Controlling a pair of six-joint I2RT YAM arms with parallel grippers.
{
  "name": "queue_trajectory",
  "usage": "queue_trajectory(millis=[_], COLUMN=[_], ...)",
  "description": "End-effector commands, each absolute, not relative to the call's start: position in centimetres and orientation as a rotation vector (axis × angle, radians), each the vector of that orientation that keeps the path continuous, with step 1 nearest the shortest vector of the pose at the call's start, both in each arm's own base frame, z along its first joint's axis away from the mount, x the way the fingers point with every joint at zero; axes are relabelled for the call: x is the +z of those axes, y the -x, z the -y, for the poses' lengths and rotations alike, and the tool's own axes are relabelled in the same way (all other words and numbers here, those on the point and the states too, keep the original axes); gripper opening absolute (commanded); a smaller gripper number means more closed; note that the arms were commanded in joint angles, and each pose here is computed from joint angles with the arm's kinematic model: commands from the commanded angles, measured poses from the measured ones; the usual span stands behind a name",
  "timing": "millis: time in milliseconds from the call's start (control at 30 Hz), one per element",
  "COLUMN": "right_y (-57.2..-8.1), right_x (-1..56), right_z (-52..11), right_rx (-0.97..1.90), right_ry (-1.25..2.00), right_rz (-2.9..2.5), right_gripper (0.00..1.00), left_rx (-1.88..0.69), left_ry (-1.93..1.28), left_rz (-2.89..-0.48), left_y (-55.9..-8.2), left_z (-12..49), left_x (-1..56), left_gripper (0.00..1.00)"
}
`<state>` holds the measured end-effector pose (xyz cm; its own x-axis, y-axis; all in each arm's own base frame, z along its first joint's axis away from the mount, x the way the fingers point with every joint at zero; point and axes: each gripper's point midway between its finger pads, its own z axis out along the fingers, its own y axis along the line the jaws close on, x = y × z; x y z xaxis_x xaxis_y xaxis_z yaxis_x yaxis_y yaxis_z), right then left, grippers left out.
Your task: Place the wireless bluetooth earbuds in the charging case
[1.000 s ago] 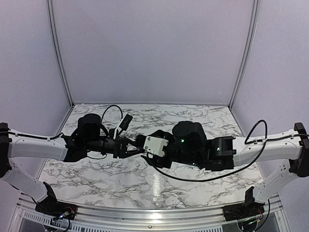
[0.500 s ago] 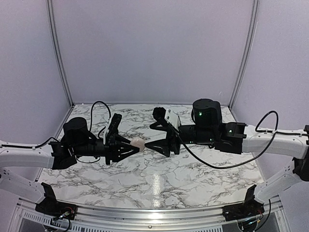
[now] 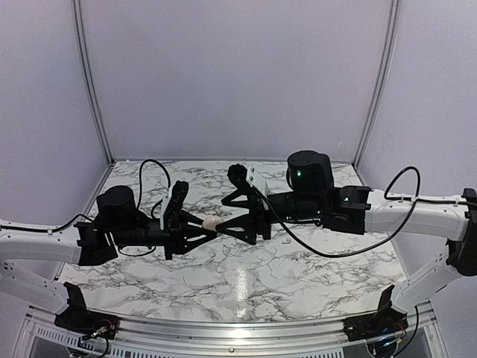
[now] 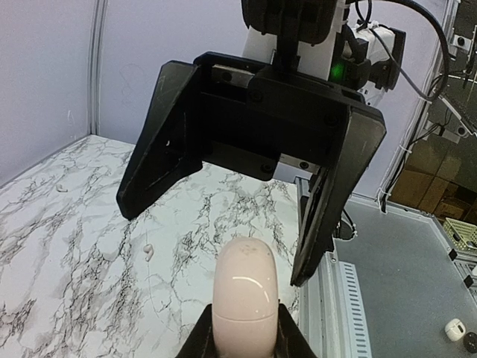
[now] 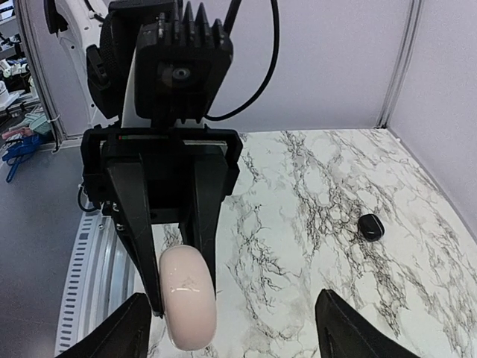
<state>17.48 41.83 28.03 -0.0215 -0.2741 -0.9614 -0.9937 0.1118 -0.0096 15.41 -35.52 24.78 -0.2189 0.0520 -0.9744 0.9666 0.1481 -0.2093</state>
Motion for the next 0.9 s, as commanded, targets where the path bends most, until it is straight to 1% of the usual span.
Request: queue_trajectory(millis=[0,300,667,867], right_y=[-18.6,-20.4,-22.2,-21.9], right_x=[29.8,31.1,30.7,31.7], right_z=[-42.2,-41.2,-40.7,-40.4], right_rx=[0.969,0.947,0.883,0.898], right_ry=[1.254,1.162,1.104,1.111], right_rz=[-1.469,-1.492,-1.537,-1.499], right_gripper=[0.76,0.76,0.75,0.75], left_rx=[-1.198,-1.201,-1.192,-1.176], left_ry=[-1.052,-1.092,-1.116,-1.097], left_rz=[-1.398,-1.365,-1.339,-1.351], left_y=[-14.9,-14.0,-13.4,-13.7], left_z=[35.3,35.3,35.2,35.2], left_x=[26.1,26.1,26.0,26.0], left_gripper=[0.0,0.0,0.0,0.0])
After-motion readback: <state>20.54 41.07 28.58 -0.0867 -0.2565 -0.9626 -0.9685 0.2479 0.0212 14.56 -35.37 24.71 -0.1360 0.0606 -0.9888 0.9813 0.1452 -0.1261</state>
